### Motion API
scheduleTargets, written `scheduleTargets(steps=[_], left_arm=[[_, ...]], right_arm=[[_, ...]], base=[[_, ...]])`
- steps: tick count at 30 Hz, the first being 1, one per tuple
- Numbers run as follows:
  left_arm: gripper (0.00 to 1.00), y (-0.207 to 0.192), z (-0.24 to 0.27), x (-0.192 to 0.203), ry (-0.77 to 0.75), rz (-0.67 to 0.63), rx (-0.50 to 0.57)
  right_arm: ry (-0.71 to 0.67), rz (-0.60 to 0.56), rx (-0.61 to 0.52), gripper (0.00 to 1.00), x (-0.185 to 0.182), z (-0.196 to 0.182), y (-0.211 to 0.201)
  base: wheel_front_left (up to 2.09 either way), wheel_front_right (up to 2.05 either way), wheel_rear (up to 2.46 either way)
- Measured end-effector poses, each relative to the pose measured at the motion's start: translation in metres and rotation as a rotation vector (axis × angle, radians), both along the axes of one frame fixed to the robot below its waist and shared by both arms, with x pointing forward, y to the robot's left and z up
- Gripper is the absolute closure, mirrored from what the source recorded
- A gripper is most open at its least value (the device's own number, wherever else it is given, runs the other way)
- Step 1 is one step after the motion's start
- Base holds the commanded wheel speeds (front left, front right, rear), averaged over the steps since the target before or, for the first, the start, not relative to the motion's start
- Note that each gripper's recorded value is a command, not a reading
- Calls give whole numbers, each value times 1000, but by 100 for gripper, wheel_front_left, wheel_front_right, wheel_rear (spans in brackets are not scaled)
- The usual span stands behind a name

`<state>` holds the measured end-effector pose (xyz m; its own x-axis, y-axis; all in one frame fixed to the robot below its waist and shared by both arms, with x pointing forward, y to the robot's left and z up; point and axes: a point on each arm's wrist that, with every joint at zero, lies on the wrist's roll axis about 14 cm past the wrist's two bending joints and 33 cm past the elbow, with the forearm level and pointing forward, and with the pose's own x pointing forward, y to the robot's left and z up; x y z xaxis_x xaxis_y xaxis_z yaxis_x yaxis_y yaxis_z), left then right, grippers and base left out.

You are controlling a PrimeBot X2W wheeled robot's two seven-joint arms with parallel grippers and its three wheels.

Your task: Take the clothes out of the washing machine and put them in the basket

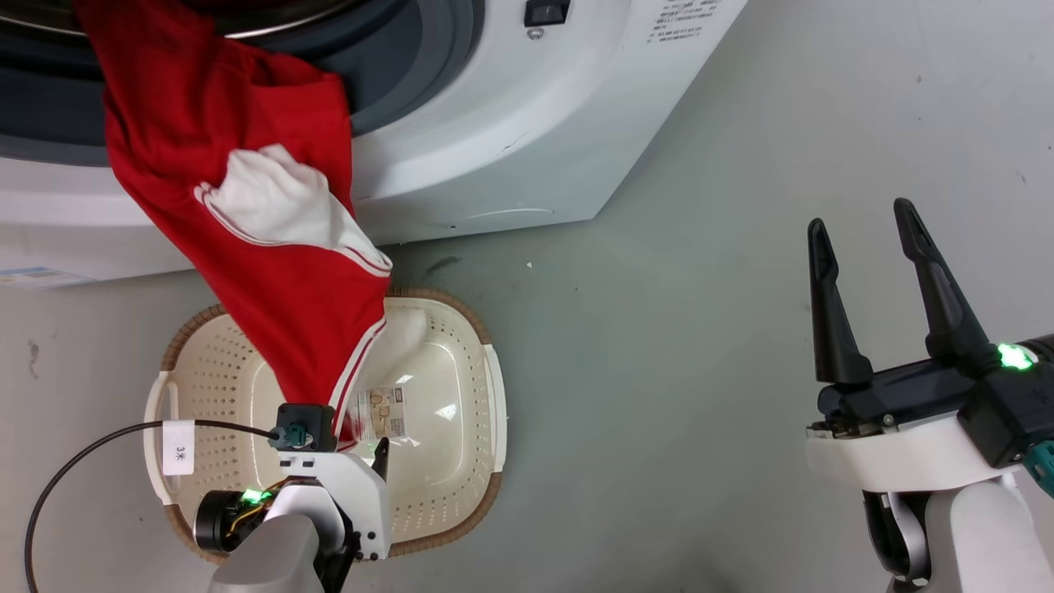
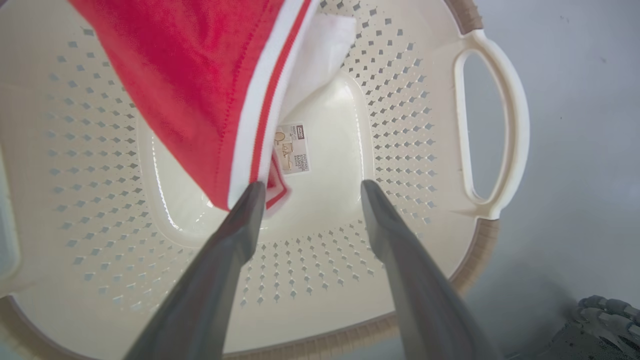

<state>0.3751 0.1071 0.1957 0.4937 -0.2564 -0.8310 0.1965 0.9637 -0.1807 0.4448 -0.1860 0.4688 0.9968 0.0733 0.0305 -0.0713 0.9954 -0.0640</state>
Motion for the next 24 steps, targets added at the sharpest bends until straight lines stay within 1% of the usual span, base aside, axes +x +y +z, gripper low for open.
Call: scheduleTargets(steps=[4,10,14,16,19,24], left_arm=[[0,2,8,1,-15,1,5],[0,12,20,-8,-39,28,18],[0,17,37,-11,-90,44,22],[0,15,48,-6,-131,42,15],[0,12,71,10,-234,48,-1],[0,17,104,15,-372,56,8]], right_arm=[[-17,2,7,0,-3,8,1],[-45,10,18,0,-10,21,5],[-70,15,27,0,-20,33,7],[-75,18,30,0,-26,37,9],[-85,19,33,0,-35,43,10],[-101,28,40,0,-49,51,14]], base=[[0,0,0],[0,0,0],[0,0,0],[0,0,0],[0,0,0],[0,0,0]])
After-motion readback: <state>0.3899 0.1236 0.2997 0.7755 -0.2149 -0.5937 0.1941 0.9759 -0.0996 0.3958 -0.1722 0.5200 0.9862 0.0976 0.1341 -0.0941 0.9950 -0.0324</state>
